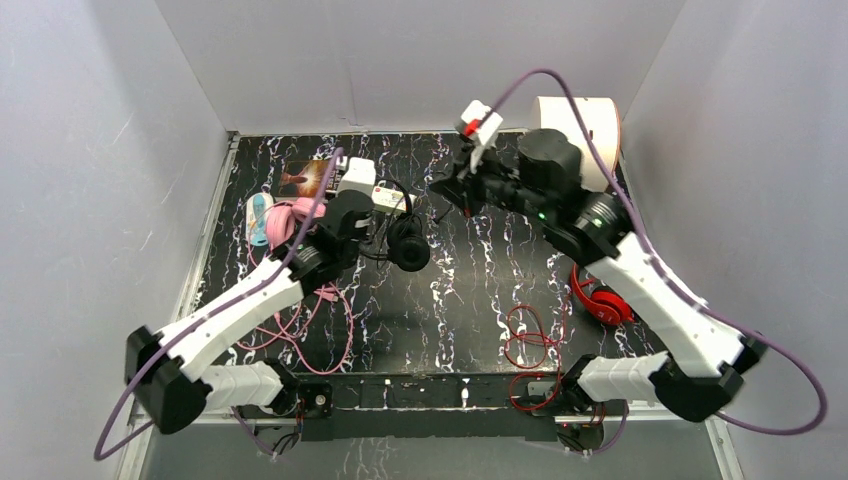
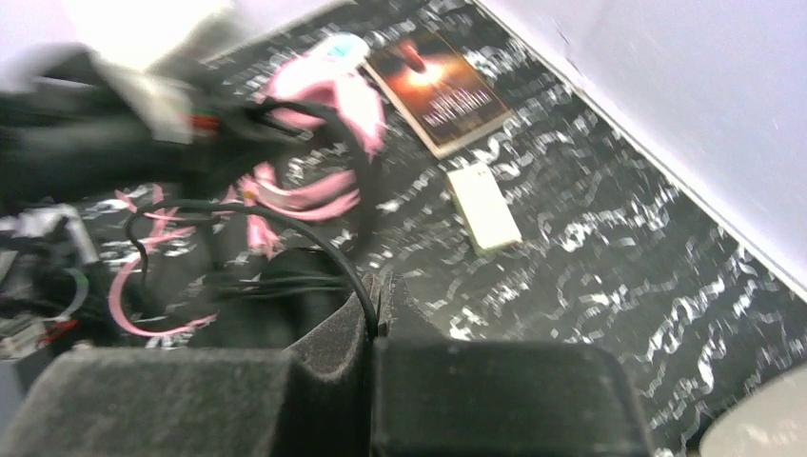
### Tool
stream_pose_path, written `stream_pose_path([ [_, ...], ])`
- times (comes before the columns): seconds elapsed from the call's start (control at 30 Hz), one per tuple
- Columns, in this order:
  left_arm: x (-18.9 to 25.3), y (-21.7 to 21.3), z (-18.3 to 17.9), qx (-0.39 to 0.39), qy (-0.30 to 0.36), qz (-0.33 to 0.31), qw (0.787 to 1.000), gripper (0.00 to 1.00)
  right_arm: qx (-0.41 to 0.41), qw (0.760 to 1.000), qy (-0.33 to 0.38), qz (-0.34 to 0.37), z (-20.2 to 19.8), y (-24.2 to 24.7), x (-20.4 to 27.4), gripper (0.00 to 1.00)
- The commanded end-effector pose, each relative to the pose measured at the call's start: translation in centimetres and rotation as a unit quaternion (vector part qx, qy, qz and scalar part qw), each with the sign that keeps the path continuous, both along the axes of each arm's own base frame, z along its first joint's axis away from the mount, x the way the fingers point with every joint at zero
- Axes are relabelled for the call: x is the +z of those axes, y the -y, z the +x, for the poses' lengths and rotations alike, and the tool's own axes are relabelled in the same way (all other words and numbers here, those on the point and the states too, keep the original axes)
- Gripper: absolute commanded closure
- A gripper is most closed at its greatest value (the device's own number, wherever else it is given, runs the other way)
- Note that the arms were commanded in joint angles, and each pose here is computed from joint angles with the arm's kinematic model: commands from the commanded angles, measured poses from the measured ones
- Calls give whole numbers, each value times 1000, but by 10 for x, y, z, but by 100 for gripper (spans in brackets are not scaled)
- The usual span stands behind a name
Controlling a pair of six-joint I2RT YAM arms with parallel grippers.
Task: Wrap the headphones
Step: Wrap the headphones cable around the headphones.
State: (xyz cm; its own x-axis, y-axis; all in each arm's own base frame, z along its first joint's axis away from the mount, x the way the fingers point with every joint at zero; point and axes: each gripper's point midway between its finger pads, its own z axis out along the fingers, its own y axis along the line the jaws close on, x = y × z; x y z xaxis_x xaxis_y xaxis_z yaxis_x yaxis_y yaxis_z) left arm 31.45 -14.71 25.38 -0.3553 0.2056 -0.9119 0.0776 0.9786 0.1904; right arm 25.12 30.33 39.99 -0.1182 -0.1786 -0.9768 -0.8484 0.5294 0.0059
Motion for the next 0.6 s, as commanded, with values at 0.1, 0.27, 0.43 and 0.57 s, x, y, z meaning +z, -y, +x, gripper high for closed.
stream_pose_path([
  [0.1, 27, 4, -44, -67, -21, -93, 993, 100, -44, 999, 1, 14, 78, 44, -26, 100],
  [0.27, 38, 50, -77, -164, -85, -215, 959, 100, 9, 998, -57, 37, 87, 40, -79, 100],
  [0.43, 76, 93, -106, -244, -119, -345, 899, 100, 44, 987, -149, 44, 79, 26, -135, 100],
  [0.57, 115, 88, -102, -207, -99, -405, 885, 100, 31, 976, -208, 52, 68, 27, -172, 100],
])
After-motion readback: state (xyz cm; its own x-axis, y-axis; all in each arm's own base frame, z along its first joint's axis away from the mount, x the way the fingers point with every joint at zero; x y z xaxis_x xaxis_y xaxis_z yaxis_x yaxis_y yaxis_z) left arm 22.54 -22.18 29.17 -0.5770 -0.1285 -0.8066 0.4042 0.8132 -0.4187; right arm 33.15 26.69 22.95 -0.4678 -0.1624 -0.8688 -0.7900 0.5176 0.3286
